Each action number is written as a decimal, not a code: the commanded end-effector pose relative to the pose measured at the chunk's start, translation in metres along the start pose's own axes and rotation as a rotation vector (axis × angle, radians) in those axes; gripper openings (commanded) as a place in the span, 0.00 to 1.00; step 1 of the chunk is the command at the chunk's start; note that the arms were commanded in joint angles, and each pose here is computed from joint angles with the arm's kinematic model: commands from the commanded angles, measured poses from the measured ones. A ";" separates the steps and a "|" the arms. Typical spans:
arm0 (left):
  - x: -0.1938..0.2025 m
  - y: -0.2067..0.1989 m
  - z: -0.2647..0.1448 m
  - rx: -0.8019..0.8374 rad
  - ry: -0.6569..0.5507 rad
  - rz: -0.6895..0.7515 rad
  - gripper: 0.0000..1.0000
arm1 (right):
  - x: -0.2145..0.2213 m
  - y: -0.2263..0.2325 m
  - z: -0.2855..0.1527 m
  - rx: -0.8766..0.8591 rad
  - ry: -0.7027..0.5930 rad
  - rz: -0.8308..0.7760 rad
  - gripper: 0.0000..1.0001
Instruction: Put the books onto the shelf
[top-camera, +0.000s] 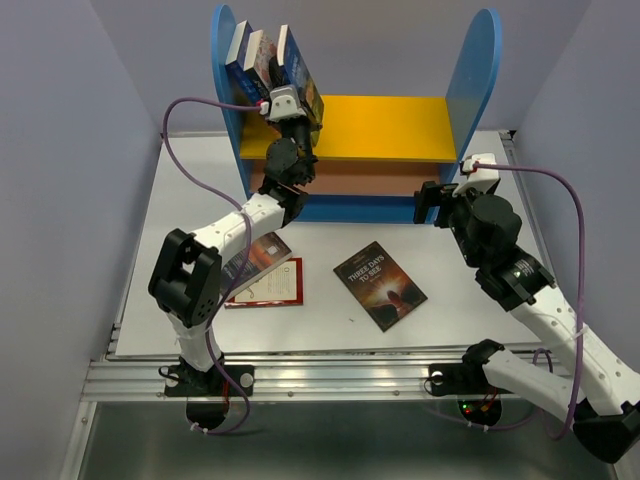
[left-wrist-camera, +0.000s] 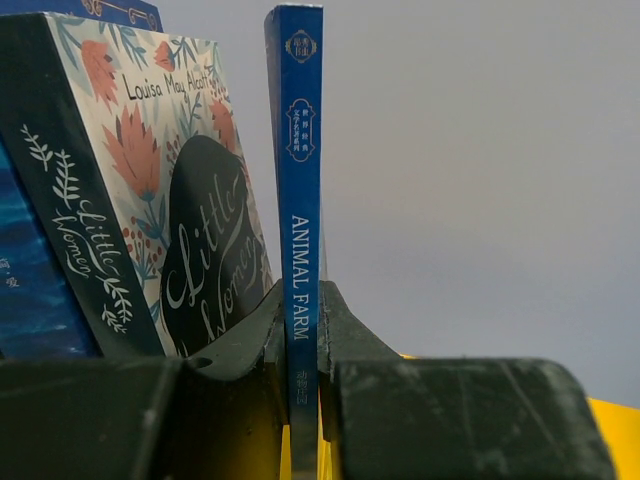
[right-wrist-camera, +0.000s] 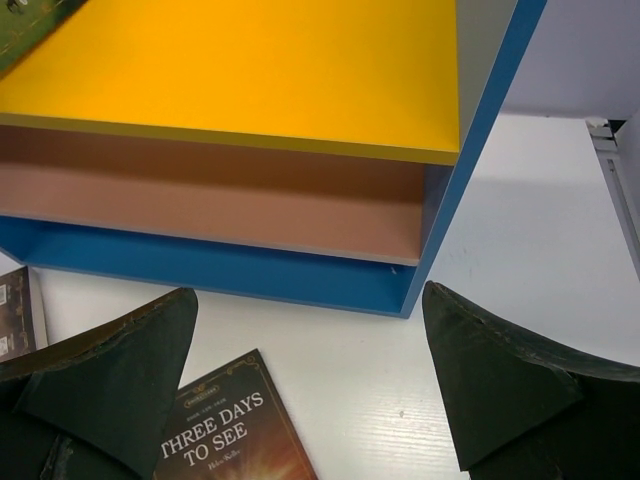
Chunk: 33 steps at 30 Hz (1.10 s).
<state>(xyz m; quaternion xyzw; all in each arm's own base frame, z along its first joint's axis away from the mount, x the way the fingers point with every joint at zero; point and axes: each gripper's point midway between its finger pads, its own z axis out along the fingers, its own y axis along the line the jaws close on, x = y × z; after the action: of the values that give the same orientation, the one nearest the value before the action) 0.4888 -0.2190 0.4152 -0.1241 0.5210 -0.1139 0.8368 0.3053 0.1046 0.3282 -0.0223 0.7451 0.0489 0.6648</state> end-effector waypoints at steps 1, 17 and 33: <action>-0.045 0.007 0.003 -0.047 -0.140 -0.057 0.00 | -0.018 0.002 -0.004 -0.020 -0.076 0.011 1.00; -0.038 0.041 0.008 -0.147 -0.196 -0.008 0.00 | -0.015 0.008 -0.004 -0.059 -0.080 -0.020 1.00; -0.033 0.050 0.007 -0.175 -0.183 0.007 0.45 | -0.015 0.009 -0.006 -0.078 -0.087 -0.048 1.00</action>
<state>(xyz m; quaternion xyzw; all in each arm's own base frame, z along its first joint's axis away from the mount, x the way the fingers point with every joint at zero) 0.4948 -0.1869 0.4104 -0.1625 0.4834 -0.0637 0.8578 0.3014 0.1095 0.3270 -0.0605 0.7368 0.0514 0.6714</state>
